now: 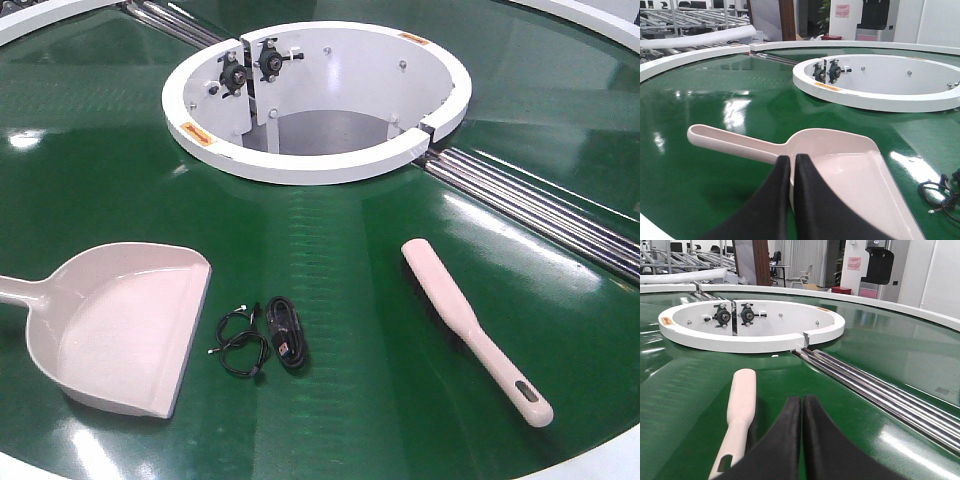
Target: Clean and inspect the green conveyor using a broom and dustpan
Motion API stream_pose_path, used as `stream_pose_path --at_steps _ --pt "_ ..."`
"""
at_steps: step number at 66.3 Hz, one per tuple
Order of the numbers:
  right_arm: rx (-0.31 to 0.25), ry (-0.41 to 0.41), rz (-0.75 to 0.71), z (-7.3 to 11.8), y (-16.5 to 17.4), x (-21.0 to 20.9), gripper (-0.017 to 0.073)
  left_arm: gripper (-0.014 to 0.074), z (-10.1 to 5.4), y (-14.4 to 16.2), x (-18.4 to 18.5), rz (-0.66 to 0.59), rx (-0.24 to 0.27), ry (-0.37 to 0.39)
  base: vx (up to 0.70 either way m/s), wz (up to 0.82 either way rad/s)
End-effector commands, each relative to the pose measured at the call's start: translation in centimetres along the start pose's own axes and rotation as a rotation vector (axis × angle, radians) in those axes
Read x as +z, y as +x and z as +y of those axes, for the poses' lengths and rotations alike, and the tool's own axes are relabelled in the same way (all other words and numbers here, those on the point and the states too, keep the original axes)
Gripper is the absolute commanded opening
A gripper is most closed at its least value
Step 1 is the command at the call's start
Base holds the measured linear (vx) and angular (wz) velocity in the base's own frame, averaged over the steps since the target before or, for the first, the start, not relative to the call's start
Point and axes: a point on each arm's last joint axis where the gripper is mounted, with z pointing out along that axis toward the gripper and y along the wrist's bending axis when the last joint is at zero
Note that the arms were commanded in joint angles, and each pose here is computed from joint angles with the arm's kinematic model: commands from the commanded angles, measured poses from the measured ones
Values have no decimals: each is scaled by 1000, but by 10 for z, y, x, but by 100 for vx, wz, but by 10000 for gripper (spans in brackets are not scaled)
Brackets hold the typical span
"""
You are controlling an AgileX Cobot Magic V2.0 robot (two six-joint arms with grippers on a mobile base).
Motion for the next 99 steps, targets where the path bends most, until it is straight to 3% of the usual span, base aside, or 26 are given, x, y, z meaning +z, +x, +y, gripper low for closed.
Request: stream_pose_path --at_steps 1,78,91,99 --pt "-20 5 -86 0 -7 -1 -9 -6 0 -4 -1 -74 -15 0 0 0" --pt "-20 5 -85 0 -7 -1 -9 -6 0 -5 -1 -87 -15 -1 0 0" --pt "-20 5 -85 0 -7 -1 -9 -6 2 -47 -10 -281 -54 -1 0 0" --pt "-20 5 -85 0 -7 -1 -9 -6 4 -81 -13 -303 -53 -2 0 0"
